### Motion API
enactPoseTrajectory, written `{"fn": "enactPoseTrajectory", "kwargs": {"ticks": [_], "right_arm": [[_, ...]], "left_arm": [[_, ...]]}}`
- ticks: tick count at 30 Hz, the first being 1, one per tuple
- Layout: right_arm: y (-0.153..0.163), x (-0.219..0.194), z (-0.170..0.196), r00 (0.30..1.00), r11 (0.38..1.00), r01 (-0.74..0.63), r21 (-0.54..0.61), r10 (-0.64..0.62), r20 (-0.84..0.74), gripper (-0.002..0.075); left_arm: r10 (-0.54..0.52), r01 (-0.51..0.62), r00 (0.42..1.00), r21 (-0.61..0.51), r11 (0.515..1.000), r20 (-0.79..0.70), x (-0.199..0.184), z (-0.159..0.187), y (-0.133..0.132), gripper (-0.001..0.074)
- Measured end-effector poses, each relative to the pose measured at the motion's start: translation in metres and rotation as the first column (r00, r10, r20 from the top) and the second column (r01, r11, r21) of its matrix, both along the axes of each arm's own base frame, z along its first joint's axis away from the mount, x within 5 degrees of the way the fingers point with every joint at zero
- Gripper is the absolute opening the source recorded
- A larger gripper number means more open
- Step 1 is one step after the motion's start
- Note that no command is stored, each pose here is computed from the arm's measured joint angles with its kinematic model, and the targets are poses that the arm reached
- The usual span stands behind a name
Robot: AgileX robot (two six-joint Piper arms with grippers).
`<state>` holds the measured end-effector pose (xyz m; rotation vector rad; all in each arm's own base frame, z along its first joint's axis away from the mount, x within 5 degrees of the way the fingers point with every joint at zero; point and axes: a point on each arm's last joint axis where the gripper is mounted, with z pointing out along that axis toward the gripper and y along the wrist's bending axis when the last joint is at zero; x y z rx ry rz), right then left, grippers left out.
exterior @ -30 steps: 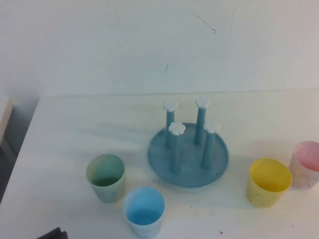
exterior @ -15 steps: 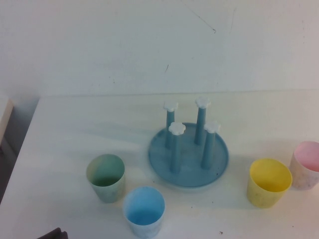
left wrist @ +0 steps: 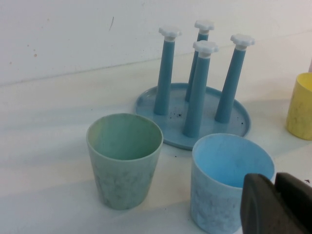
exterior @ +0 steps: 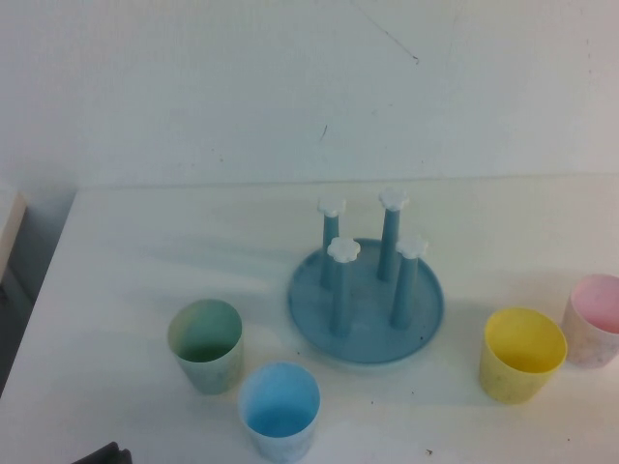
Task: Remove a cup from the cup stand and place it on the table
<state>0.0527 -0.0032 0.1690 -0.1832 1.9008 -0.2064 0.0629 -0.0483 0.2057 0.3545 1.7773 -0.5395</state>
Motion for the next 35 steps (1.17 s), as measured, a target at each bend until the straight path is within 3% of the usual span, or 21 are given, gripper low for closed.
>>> {"fn": "enactPoseTrajectory", "kwargs": {"ticks": [35], "right_arm": [[0.0016, -0.0015, -0.0015, 1.0, 1.0, -0.026, 0.017, 0.026, -0.01, 0.0256]], "left_arm": [[-0.001, 0.001, 1.0, 0.005, 1.0, 0.003, 0.0, 0.0, 0.0, 0.0037]]}}
